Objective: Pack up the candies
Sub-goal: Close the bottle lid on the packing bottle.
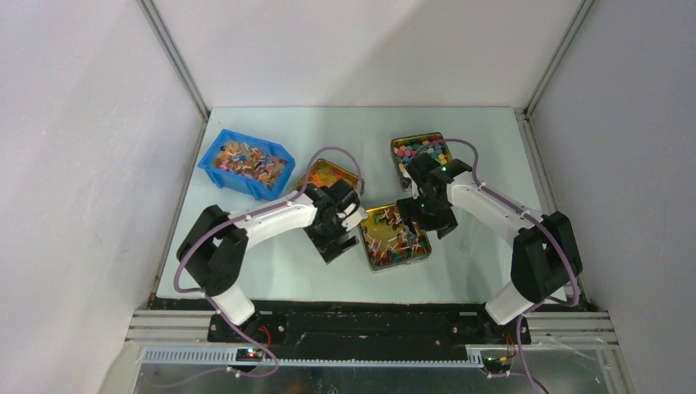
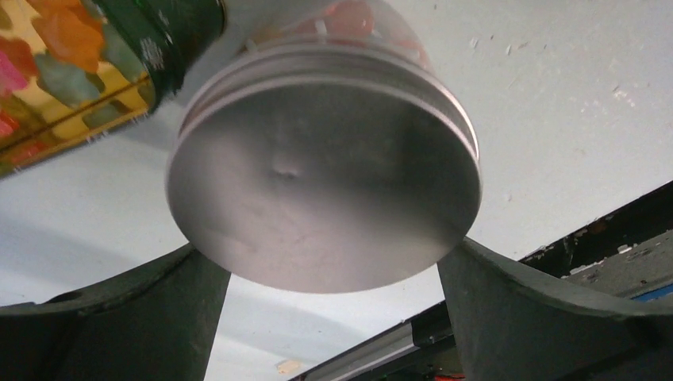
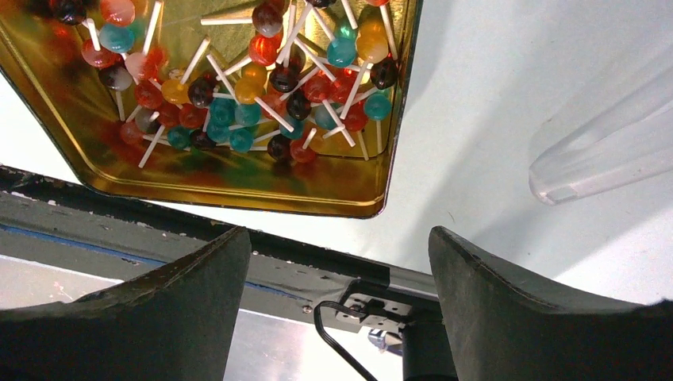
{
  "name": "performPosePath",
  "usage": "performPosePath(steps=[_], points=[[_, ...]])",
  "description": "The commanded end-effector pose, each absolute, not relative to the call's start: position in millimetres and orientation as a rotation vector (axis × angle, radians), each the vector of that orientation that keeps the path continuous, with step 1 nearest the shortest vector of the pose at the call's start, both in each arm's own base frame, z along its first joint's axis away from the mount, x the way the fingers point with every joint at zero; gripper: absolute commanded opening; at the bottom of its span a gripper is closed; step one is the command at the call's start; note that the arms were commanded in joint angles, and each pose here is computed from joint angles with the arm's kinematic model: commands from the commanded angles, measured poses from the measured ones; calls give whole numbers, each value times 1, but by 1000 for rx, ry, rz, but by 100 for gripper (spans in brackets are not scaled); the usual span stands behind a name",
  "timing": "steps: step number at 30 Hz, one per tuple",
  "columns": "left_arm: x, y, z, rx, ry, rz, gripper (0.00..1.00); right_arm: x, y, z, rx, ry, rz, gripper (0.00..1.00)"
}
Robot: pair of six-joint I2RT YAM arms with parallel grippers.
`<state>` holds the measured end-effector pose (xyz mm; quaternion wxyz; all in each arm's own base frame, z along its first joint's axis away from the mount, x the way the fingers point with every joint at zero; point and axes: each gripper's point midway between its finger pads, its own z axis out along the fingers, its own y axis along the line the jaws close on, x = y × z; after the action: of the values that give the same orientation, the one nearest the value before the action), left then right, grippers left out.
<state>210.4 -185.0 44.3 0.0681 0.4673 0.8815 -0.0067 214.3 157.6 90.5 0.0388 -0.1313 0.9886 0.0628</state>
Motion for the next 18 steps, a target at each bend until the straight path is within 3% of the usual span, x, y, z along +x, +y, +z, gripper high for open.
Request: performPosePath(steps=[1,13,18], points=[[214,-175,56,1308,2630,9,100,212,160,99,-433,3007,226,86],[204,-145,80,1084,2611,11,100,224,163,137,-428,2940,226,88],[221,-135,108,701,2577,-112,100,233,191,172,-487,2846,335,88]])
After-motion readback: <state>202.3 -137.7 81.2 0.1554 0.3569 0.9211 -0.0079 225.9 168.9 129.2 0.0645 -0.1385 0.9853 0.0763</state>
